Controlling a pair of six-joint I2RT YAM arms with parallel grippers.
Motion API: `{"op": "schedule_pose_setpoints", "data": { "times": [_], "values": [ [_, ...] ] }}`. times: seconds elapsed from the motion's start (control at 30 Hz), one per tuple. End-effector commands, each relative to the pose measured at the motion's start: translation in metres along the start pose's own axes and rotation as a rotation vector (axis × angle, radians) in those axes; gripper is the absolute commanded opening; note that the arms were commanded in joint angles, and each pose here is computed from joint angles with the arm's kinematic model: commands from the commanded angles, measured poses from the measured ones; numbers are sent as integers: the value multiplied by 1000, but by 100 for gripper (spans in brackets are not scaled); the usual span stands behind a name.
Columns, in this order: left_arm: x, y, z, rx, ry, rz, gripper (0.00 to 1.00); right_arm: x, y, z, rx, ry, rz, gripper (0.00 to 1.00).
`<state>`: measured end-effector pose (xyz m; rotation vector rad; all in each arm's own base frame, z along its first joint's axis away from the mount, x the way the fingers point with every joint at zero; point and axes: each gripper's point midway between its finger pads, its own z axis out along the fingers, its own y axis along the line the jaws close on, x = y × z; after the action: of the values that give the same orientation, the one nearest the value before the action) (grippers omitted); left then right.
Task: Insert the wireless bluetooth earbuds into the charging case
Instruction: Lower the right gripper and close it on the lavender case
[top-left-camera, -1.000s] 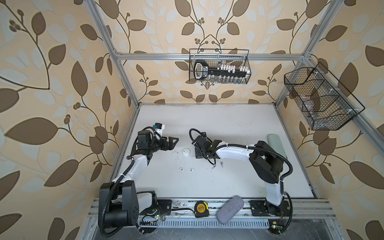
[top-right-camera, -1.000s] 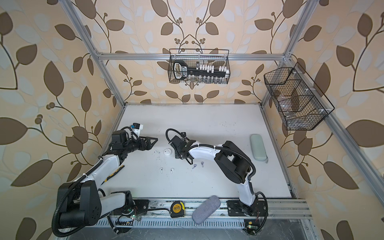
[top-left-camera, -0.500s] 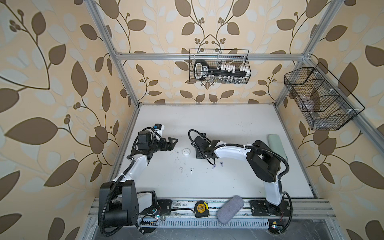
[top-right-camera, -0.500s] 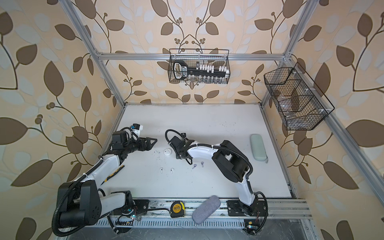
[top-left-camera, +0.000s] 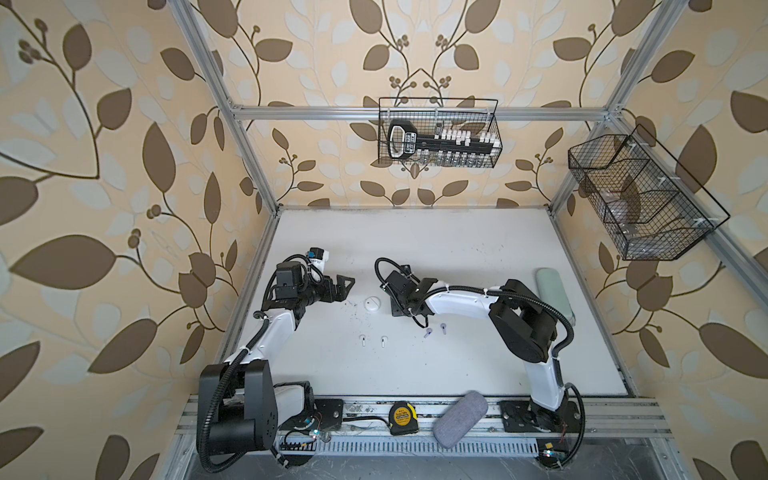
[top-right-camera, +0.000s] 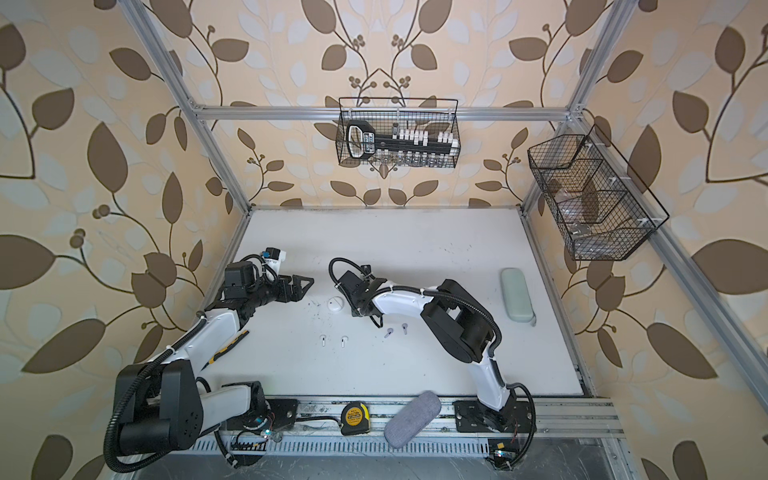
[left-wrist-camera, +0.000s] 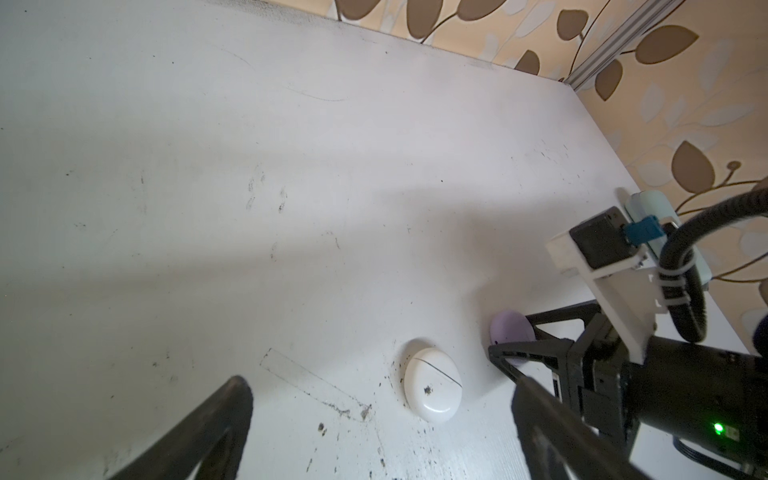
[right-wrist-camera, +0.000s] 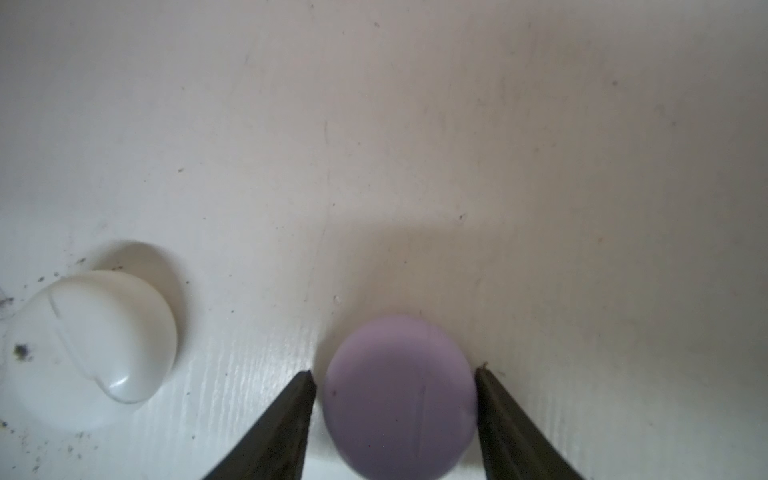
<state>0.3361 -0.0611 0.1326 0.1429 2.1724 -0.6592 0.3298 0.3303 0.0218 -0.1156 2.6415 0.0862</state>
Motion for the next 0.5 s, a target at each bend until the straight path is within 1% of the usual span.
{"op": "schedule_pose_setpoints", "data": {
  "times": [0.0, 0.37, 0.47],
  "values": [
    [-8, -3, 1, 7, -16, 32, 99, 2, -6, 8, 44, 14, 9, 61],
    [-8, 1, 1, -11, -7, 19, 99, 5, -7, 9, 86, 26, -11, 56],
    [-9, 3, 1, -23, -7, 19, 99, 7, -9, 10, 98, 35, -13, 52]
  ]
}}
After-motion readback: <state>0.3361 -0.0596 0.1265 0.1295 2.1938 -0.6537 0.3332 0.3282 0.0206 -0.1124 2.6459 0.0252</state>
